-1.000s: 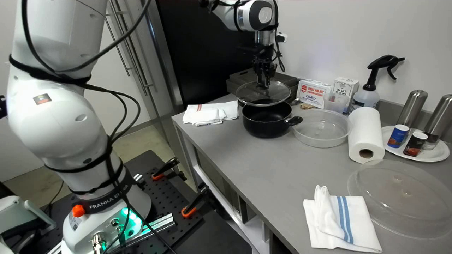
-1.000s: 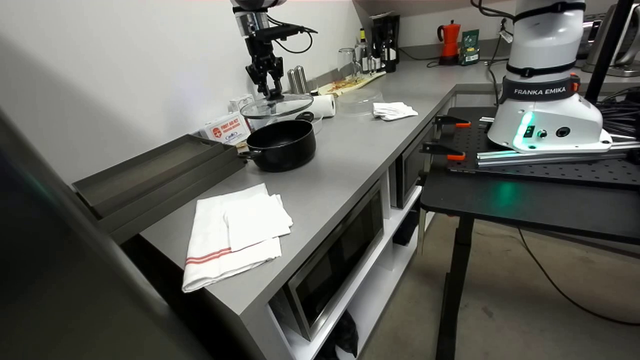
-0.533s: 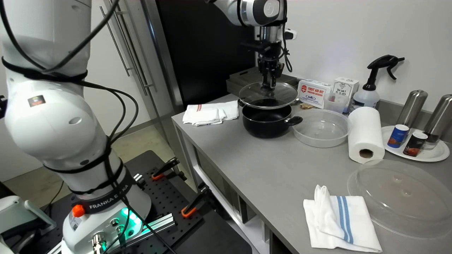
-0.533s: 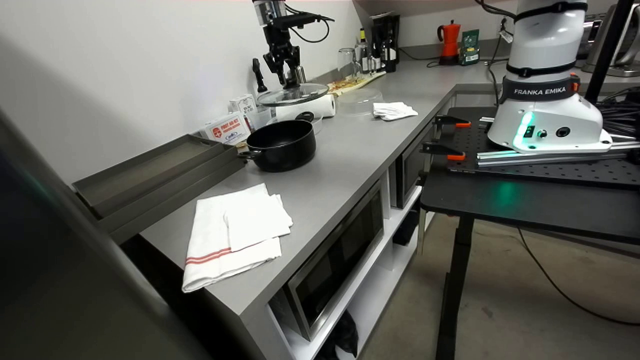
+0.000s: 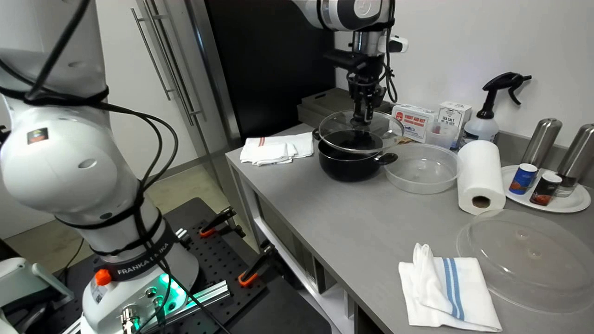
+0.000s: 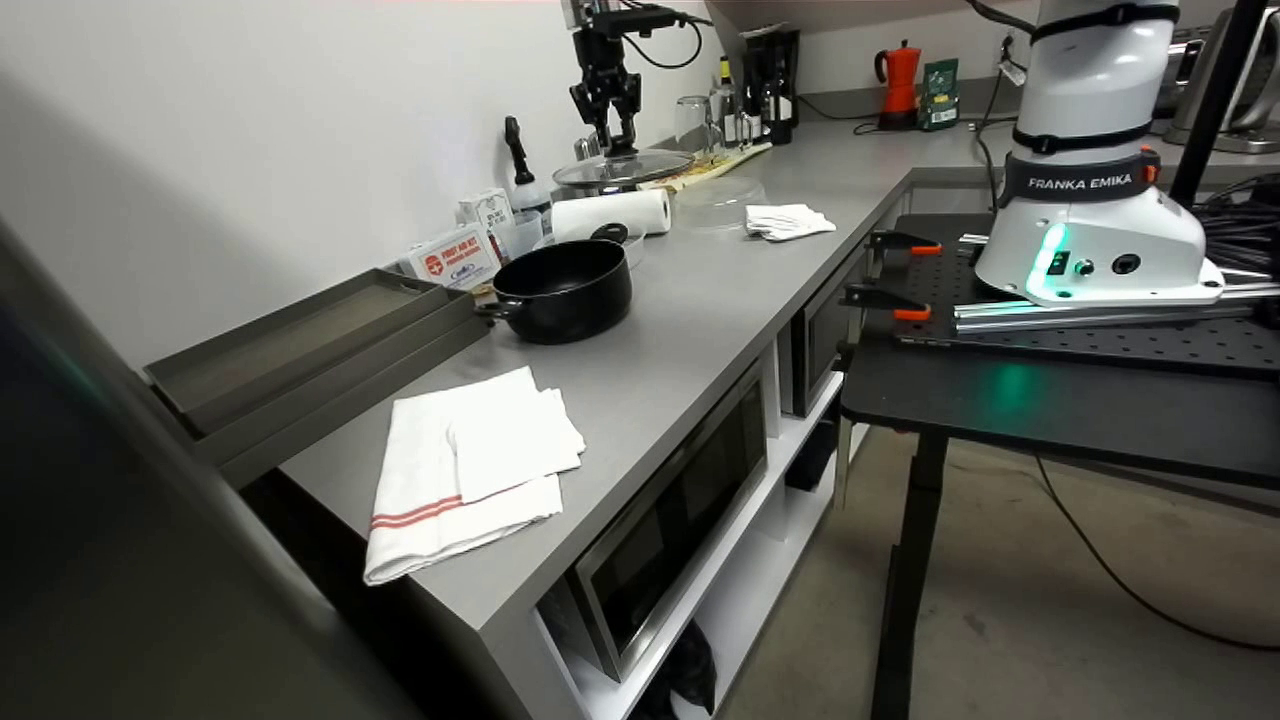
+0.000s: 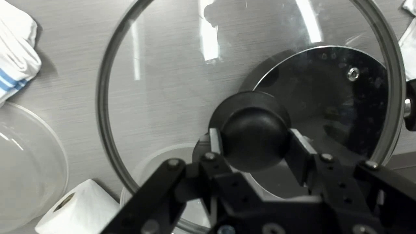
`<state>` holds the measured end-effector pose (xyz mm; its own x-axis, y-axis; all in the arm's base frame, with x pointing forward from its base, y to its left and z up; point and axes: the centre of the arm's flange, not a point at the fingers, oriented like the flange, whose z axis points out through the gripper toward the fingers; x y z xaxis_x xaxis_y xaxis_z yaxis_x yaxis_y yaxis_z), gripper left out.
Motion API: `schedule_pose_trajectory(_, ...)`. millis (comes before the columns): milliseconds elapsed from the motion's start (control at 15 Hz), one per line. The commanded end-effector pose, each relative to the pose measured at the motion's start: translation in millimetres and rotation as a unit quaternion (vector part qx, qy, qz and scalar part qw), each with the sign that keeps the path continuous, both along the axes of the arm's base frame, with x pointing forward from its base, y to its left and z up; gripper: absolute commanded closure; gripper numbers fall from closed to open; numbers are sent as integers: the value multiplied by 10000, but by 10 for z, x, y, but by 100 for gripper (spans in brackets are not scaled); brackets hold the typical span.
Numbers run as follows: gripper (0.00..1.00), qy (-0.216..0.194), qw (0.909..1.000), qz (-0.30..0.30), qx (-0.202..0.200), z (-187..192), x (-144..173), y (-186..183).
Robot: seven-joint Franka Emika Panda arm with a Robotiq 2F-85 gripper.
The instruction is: Pick up the lid from the pot and put it on the counter
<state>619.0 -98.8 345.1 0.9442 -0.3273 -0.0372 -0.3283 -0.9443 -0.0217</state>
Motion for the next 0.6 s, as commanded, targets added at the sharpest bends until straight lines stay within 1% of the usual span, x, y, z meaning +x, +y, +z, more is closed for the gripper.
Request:
schedule_pose_trajectory(0,75,-164,9993,-200,280,105,-321,-305)
schedule_pose_trajectory(267,75,-133,9974,-542,464,11,-501,-672)
schedule_pose_trajectory(533,75,-85,9948,-846,553,-116,-622,-936)
